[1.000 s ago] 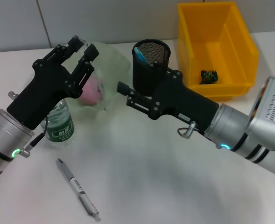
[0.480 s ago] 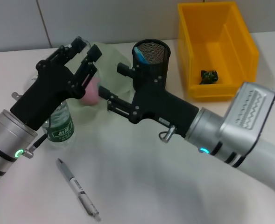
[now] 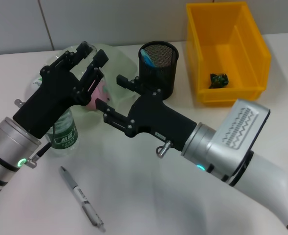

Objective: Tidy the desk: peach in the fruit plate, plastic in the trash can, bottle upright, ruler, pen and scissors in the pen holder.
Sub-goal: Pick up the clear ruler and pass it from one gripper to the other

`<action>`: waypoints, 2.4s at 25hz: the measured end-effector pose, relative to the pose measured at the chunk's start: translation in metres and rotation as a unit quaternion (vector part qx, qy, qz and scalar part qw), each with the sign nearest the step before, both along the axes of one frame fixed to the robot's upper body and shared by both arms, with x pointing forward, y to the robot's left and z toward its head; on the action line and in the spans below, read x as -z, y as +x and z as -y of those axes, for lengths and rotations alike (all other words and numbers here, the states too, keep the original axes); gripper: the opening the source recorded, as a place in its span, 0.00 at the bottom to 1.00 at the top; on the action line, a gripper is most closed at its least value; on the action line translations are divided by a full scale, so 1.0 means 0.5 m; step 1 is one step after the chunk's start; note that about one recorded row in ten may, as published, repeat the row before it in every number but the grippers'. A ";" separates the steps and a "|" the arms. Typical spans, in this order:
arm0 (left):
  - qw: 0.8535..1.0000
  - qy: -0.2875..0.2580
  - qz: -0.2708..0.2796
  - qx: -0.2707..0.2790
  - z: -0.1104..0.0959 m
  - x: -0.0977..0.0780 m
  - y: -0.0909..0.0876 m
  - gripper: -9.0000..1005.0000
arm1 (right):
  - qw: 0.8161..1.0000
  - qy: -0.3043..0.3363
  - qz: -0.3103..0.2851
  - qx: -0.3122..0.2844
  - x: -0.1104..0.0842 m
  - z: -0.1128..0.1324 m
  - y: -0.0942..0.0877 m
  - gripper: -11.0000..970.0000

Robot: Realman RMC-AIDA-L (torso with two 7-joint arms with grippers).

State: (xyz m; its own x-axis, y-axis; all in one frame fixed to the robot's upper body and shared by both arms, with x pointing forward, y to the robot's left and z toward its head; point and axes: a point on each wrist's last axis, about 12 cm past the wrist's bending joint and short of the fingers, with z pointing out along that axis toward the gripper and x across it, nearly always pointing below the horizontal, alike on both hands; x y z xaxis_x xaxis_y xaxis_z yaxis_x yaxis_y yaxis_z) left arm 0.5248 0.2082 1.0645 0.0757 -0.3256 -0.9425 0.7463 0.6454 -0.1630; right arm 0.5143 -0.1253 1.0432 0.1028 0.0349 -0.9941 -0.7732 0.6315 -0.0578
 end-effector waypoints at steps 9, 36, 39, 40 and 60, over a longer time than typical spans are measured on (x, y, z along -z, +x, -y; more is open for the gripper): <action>1.000 0.000 -0.001 0.000 0.000 0.000 0.000 0.41 | 1.000 0.003 0.002 0.019 -0.003 -0.009 0.001 0.71; 1.000 0.010 0.004 -0.014 0.004 0.002 0.004 0.41 | 1.000 -0.005 -0.010 0.018 -0.005 -0.023 0.011 0.57; 1.000 0.010 0.004 -0.014 0.004 0.002 0.004 0.41 | 1.000 -0.008 -0.008 0.016 -0.006 -0.025 0.013 0.46; 1.000 0.010 0.004 -0.015 0.004 0.002 0.004 0.41 | 1.000 -0.009 -0.008 0.017 -0.006 -0.025 0.014 0.43; 1.000 0.009 0.008 -0.014 0.003 0.000 0.005 0.41 | 1.000 -0.012 -0.011 0.024 -0.011 -0.031 0.029 0.06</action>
State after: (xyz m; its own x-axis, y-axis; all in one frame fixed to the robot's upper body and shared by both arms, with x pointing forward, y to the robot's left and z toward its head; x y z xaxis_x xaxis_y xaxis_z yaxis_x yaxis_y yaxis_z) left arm 0.5271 0.2065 1.0646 0.0999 -0.3070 -0.9465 0.7298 0.6692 -0.1400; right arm 0.5289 -0.1097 1.0489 0.0815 0.0068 -0.9966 -0.7430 0.6669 -0.0563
